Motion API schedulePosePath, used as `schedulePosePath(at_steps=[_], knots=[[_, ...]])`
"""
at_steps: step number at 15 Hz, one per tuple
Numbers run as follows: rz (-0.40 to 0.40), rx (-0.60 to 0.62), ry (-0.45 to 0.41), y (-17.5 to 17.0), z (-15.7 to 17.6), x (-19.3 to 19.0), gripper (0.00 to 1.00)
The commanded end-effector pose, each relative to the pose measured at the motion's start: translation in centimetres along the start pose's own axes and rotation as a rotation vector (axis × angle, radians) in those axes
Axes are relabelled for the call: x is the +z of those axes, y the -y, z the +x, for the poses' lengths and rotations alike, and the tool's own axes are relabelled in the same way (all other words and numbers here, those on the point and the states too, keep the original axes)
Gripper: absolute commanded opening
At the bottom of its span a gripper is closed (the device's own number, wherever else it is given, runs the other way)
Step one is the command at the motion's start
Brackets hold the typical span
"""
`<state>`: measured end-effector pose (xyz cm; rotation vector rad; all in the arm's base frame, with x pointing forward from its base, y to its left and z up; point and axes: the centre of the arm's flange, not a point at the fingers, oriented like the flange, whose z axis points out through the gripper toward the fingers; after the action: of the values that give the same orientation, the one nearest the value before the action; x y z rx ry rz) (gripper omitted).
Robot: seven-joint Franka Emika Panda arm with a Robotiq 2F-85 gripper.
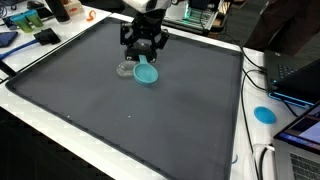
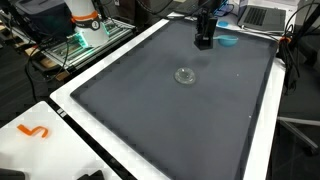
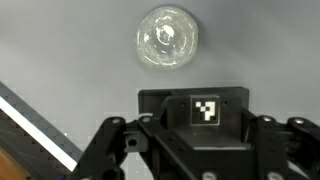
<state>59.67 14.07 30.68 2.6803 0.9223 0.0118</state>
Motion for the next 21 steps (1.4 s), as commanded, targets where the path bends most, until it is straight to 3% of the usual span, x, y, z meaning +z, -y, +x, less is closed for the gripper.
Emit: schedulePosePath(at_steps=[1, 8, 21], knots=[[0.01, 0.011, 0.026, -0.9, 0.8, -0.1, 0.31], [0.079, 0.048, 0.035, -3.8, 1.7, -0.3, 0.31], [0.331, 0.18, -0.018, -12.9, 2.7, 0.0, 0.31]])
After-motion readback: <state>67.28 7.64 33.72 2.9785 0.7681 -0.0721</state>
